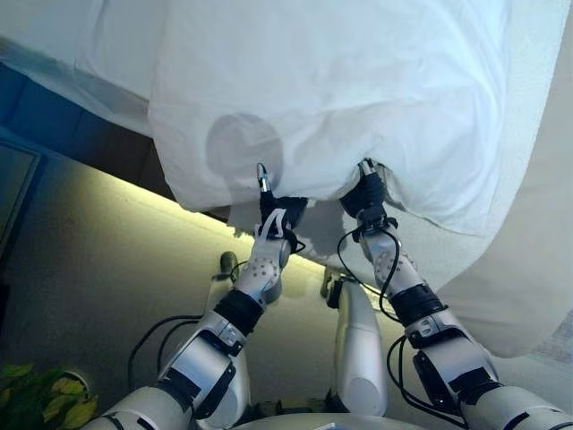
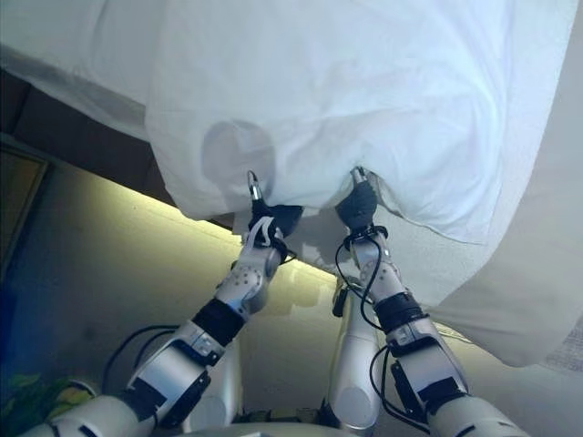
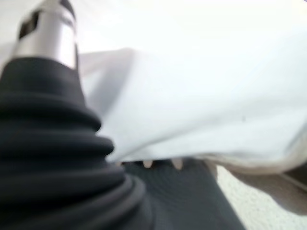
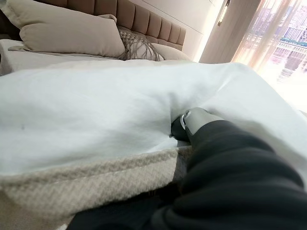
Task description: Make the bed neatly
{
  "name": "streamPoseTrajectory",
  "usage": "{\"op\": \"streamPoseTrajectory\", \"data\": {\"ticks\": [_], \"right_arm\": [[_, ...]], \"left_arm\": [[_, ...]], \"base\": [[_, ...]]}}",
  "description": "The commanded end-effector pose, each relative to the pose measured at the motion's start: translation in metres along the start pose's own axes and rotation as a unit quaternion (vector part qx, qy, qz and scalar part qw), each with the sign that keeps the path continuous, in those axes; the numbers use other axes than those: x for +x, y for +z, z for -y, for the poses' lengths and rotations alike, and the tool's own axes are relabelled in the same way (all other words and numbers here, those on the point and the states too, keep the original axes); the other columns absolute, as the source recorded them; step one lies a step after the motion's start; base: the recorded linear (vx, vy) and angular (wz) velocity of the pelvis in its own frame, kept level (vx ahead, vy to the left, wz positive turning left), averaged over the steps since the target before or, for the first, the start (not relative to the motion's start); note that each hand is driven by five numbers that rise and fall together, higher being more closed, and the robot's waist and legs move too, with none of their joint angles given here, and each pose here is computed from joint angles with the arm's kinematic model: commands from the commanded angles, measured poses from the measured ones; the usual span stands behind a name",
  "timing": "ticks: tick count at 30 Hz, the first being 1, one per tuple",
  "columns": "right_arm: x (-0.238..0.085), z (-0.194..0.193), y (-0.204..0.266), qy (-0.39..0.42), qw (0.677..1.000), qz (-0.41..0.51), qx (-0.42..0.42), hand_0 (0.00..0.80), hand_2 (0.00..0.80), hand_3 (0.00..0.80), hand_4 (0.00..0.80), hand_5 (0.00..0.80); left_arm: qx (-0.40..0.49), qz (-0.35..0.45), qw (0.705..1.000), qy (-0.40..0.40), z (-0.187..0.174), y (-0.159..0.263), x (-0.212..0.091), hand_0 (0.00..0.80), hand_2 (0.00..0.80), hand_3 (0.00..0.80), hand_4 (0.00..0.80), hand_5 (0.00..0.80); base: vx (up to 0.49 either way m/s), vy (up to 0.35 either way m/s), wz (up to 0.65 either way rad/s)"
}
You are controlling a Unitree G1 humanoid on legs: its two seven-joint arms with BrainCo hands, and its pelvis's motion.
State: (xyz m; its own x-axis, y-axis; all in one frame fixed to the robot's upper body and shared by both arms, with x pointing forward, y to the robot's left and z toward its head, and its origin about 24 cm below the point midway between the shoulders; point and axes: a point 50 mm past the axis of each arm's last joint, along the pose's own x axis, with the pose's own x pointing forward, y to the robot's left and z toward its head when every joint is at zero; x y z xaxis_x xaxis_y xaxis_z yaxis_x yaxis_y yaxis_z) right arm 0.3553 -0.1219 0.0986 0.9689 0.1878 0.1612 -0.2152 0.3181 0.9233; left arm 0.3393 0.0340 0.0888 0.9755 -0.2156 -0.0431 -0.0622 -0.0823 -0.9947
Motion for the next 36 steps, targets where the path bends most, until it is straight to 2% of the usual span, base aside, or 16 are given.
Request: {"op": "streamPoseTrajectory", "data": {"ticks": [1, 7, 10, 11, 12, 13, 27, 30, 33, 34, 35, 36], "right_arm": [[0.009, -0.035, 0.005, 0.080, 0.996, -0.007, -0.032, 0.800, 0.800, 0.800, 0.800, 0.800], [0.012, -0.043, 0.002, 0.087, 0.996, -0.009, -0.037, 0.800, 0.800, 0.800, 0.800, 0.800], [0.012, -0.044, 0.002, 0.090, 0.995, -0.010, -0.035, 0.800, 0.800, 0.800, 0.800, 0.800], [0.011, -0.042, 0.003, 0.090, 0.996, -0.009, -0.029, 0.800, 0.800, 0.800, 0.800, 0.800], [0.011, -0.041, 0.002, 0.090, 0.996, -0.010, -0.027, 0.800, 0.800, 0.800, 0.800, 0.800], [0.011, -0.040, 0.002, 0.087, 0.996, -0.010, -0.023, 0.800, 0.800, 0.800, 0.800, 0.800], [0.006, -0.028, 0.007, 0.072, 0.997, -0.010, -0.028, 0.800, 0.800, 0.800, 0.800, 0.800], [0.003, -0.021, 0.005, 0.054, 0.998, -0.003, -0.033, 0.800, 0.800, 0.800, 0.800, 0.800], [-0.006, 0.000, 0.002, 0.011, 0.999, 0.014, -0.042, 0.800, 0.800, 0.800, 0.800, 0.800], [-0.010, 0.009, 0.001, -0.006, 0.999, 0.015, -0.035, 0.467, 0.467, 0.467, 0.467, 0.467], [-0.013, 0.019, 0.001, -0.024, 0.999, 0.017, -0.022, 0.000, 0.000, 0.000, 0.000, 0.000], [-0.014, 0.026, 0.003, -0.031, 0.999, 0.021, -0.013, 0.000, 0.000, 0.000, 0.000, 0.000]], "left_arm": [[-0.023, -0.039, 0.999, -0.025, 0.023, -0.032, 0.005, 0.000, 0.000, 0.000, 0.000, 0.000], [-0.006, -0.012, 1.000, 0.027, 0.003, -0.018, 0.011, 0.000, 0.000, 0.000, 0.000, 0.000], [-0.006, 0.010, 1.000, 0.021, 0.000, -0.004, 0.013, 0.000, 0.000, 0.000, 0.000, 0.000], [-0.004, 0.016, 1.000, 0.016, -0.001, 0.002, 0.015, 0.063, 0.063, 0.063, 0.063, 0.063], [-0.003, 0.017, 1.000, 0.014, 0.000, 0.004, 0.015, 0.339, 0.339, 0.339, 0.339, 0.339], [-0.001, 0.020, 1.000, 0.009, 0.001, 0.008, 0.017, 0.787, 0.787, 0.787, 0.787, 0.787], [0.000, 0.016, 0.999, -0.034, 0.008, 0.015, 0.018, 0.800, 0.800, 0.800, 0.800, 0.800], [0.037, 0.016, 0.998, -0.042, 0.008, 0.019, 0.017, 0.800, 0.800, 0.800, 0.800, 0.800], [0.148, 0.033, 0.988, -0.037, 0.012, 0.028, 0.015, 0.800, 0.800, 0.800, 0.800, 0.800], [0.181, 0.038, 0.982, -0.035, 0.013, 0.031, 0.015, 0.800, 0.800, 0.800, 0.800, 0.800], [0.209, 0.041, 0.976, -0.037, 0.014, 0.033, 0.014, 0.800, 0.800, 0.800, 0.800, 0.800], [0.218, 0.042, 0.974, -0.038, 0.014, 0.035, 0.013, 0.800, 0.800, 0.800, 0.800, 0.800]], "base": [[-0.020, 0.052, -0.04], [-0.021, 0.014, -0.07], [-0.019, 0.030, -0.09], [-0.005, 0.051, -0.09], [-0.002, 0.069, -0.09], [0.007, 0.063, -0.09], [0.004, 0.021, -0.04], [-0.030, -0.055, 0.02], [-0.050, -0.055, 0.04], [0.021, -0.016, 0.05], [0.023, -0.001, 0.03], [0.000, 0.000, 0.00]]}}
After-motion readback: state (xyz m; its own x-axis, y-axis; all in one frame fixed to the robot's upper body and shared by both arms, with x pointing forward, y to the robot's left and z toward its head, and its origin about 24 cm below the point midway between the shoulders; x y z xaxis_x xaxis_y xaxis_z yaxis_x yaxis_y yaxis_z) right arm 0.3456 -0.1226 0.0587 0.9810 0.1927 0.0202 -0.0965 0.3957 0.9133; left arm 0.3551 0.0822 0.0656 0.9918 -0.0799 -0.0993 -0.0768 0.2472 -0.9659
